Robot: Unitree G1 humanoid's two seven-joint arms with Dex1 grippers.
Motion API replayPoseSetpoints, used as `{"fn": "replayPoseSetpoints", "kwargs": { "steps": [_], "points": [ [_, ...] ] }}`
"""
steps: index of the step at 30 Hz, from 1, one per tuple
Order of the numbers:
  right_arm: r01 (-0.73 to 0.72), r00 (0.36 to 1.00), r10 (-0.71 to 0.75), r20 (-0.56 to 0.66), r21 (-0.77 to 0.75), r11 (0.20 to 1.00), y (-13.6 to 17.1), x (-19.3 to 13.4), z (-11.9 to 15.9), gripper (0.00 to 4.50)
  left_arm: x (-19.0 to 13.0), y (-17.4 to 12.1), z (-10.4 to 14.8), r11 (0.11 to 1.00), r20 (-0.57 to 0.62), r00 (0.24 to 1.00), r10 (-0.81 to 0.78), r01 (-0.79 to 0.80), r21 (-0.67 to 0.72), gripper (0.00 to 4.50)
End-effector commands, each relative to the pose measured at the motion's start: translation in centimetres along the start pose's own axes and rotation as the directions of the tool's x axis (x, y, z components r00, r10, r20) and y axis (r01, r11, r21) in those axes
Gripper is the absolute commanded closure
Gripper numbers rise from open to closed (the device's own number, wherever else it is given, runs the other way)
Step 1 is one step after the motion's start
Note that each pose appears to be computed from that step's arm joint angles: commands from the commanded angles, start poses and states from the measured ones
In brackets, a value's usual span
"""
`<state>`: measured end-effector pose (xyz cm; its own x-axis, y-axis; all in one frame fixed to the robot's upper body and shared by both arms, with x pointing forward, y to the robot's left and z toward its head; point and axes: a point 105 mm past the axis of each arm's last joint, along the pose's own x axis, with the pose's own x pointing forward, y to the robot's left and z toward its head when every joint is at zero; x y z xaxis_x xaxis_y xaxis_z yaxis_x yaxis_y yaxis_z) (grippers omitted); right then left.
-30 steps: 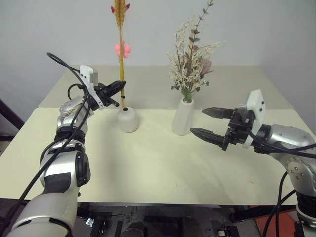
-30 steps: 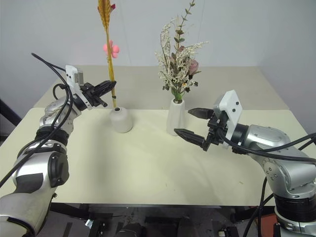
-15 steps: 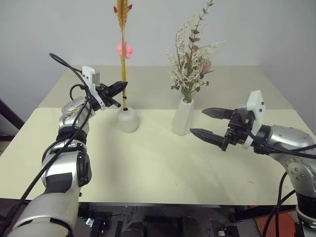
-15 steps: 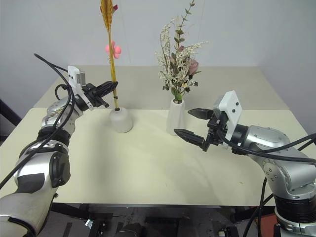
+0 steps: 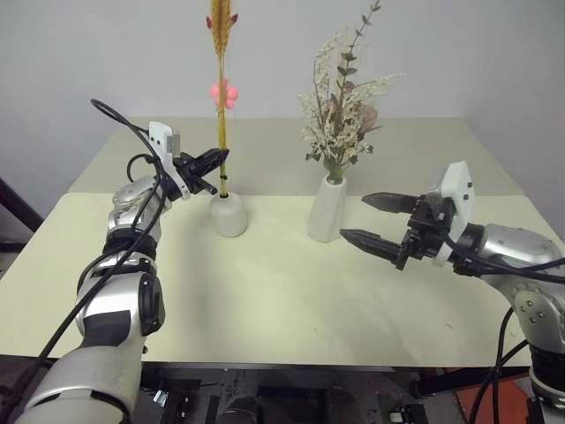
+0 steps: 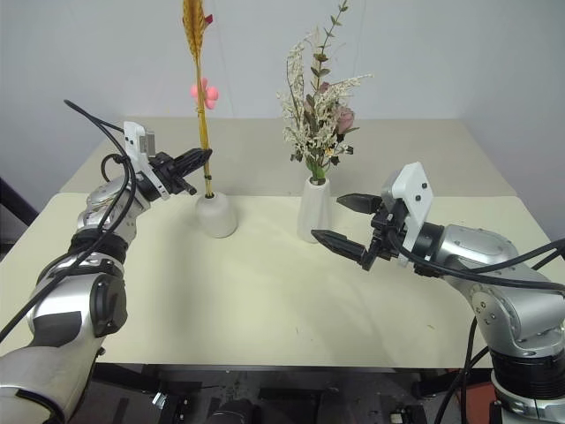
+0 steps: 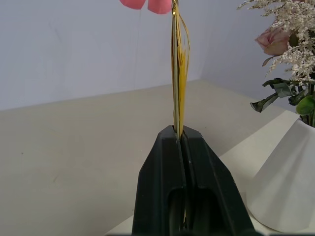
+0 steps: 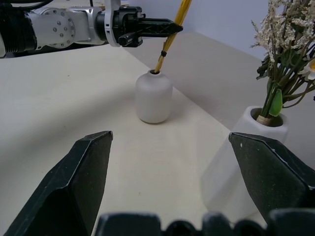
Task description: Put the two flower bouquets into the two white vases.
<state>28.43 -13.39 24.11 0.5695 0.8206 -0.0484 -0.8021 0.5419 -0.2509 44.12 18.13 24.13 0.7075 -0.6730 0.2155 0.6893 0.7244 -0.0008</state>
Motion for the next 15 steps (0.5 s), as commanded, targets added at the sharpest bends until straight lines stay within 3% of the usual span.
{"fn": "replayPoseSetpoints", "kwargs": {
  "steps": [1, 15],
  "points": [
    [0.005, 1.0, -0.004, 0.021, -0.037, 0.999, 0.21, -0.37, 1.0, 0.0, -0.1, 0.07, -0.06, 1.0, -0.009, 1.0, 0.005, -0.005, 0.022, 4.49],
    [0.008, 1.0, -0.007, 0.023, -0.034, 0.999, 0.29, -0.3, 0.9, 0.0, 0.2, -0.27, 0.16, 1.0, -0.003, 1.0, -0.015, 0.015, 0.018, 4.49]
  ]
}}
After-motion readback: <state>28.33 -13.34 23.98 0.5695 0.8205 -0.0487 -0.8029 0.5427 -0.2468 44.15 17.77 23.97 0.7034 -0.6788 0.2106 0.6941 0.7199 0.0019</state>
